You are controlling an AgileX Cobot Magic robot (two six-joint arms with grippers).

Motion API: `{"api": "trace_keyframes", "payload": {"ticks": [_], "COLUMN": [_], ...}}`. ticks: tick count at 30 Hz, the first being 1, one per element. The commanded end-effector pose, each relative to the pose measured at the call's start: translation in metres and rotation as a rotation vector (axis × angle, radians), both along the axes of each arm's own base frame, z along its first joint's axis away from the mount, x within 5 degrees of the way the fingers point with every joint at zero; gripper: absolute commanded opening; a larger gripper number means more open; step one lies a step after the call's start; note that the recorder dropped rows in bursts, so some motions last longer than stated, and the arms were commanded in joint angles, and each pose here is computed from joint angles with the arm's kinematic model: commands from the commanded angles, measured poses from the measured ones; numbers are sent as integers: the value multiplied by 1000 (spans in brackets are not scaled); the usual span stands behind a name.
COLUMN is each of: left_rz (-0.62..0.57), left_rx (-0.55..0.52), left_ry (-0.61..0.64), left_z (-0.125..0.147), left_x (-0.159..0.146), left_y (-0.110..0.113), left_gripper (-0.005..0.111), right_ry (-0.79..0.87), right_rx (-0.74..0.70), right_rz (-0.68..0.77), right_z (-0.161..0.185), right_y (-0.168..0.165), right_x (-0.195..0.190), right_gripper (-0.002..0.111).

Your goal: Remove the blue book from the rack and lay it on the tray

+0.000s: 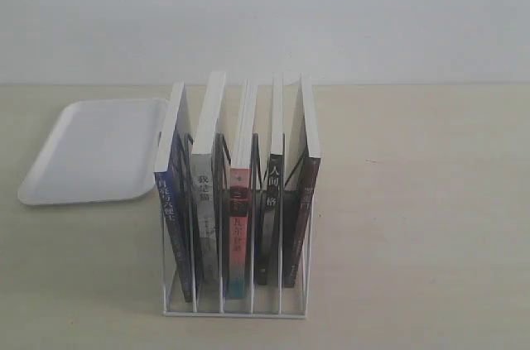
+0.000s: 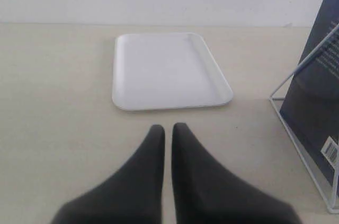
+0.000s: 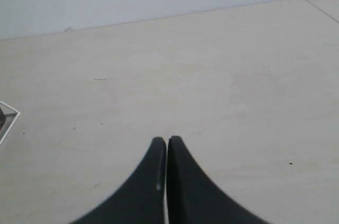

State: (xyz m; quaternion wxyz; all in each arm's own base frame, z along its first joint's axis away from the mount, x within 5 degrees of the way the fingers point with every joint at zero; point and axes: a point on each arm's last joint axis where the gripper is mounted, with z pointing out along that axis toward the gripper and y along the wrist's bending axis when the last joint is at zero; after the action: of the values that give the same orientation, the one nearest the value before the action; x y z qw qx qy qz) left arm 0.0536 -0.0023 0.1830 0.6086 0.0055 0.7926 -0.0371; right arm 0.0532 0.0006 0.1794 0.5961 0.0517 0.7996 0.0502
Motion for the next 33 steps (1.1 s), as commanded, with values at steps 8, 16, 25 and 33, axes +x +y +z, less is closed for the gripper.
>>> {"api": "trace_keyframes", "payload": {"ticks": [8, 16, 25, 33], "left_rz": [-1, -40, -40, -8], "left_rx": [-39, -382, -381, -536], "left_ry": [-39, -165, -202, -625], "left_z": [3, 51, 55, 93], "left_x": [1, -6, -7, -13], "left_y": [-1, -8, -8, 4], "left_gripper": [5, 5, 5, 5], "right_ry": [-11, -11, -24, -24], "right_rx": [-8, -8, -7, -7], "right_rz": [0, 0, 0, 0], "right_z": [1, 1, 2, 2], "right_y": [0, 0, 0, 0], "right_x": [0, 0, 0, 0], "right_gripper": [0, 0, 0, 0]}}
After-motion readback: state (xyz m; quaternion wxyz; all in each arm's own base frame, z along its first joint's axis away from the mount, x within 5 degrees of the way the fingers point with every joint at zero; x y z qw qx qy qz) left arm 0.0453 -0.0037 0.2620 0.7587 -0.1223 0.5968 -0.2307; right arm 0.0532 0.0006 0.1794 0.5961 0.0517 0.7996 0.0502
